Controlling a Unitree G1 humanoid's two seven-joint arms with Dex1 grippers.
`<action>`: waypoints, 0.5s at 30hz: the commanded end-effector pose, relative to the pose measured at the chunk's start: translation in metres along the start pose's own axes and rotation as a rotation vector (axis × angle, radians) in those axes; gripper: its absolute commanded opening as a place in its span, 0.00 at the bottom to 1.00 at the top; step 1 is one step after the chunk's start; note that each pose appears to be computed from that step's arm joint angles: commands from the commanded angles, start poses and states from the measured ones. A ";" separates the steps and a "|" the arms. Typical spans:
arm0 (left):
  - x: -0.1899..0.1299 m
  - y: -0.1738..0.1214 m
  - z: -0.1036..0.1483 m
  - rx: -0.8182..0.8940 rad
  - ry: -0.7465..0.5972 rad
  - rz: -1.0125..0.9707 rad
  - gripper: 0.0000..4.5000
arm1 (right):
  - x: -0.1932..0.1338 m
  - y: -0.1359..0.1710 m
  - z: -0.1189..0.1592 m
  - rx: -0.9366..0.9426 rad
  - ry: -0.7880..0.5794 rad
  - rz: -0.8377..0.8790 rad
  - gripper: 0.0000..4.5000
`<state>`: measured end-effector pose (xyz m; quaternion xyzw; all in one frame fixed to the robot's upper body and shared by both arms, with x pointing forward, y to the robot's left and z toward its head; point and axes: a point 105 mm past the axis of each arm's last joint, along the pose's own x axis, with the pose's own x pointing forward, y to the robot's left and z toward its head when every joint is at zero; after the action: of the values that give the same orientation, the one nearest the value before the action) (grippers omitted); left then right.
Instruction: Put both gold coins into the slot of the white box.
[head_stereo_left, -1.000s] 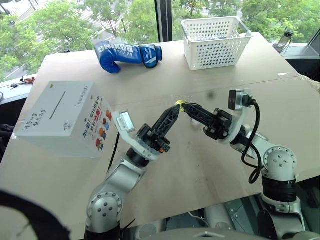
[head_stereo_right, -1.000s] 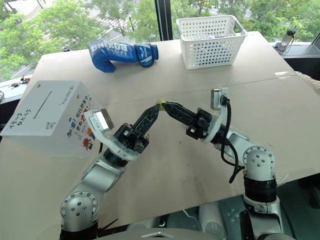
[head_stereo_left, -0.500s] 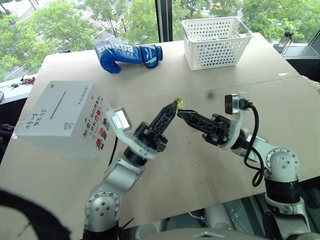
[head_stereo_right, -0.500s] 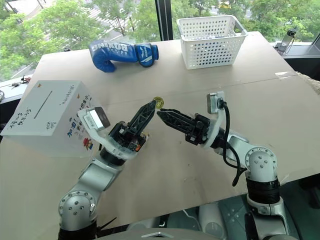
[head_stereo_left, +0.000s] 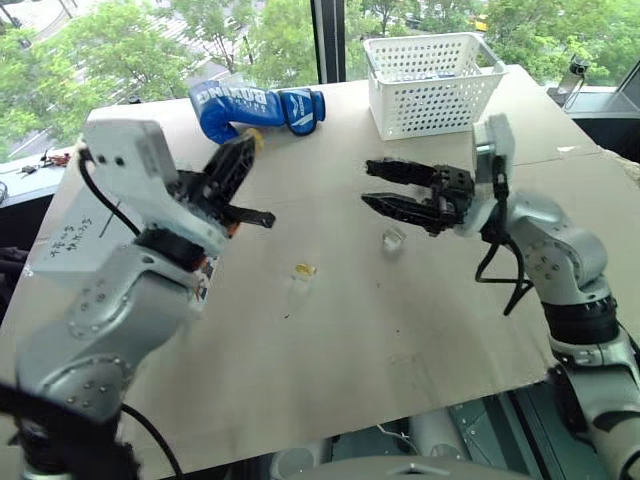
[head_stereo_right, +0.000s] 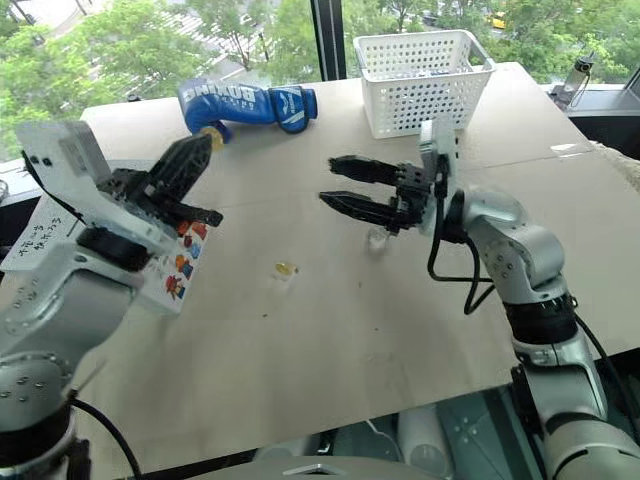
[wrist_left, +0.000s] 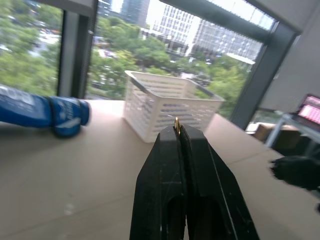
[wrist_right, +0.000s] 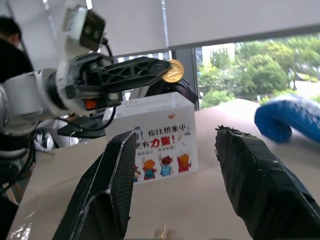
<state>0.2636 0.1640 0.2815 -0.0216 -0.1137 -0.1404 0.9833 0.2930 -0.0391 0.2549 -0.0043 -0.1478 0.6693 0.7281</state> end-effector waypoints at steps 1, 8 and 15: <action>0.001 0.017 0.027 0.136 -0.007 0.142 0.00 | 0.015 -0.001 0.018 -0.150 -0.024 0.102 0.60; -0.018 0.055 0.054 0.219 0.040 0.445 0.00 | 0.022 -0.003 0.013 -0.154 -0.023 0.170 0.60; -0.052 0.089 0.010 0.225 0.211 0.575 0.00 | 0.028 0.001 0.022 -0.152 -0.064 0.195 0.60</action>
<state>0.2441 0.2600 0.2644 0.0670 0.0225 0.1446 0.9870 0.2970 -0.0159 0.2634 -0.0485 -0.1867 0.7211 0.6655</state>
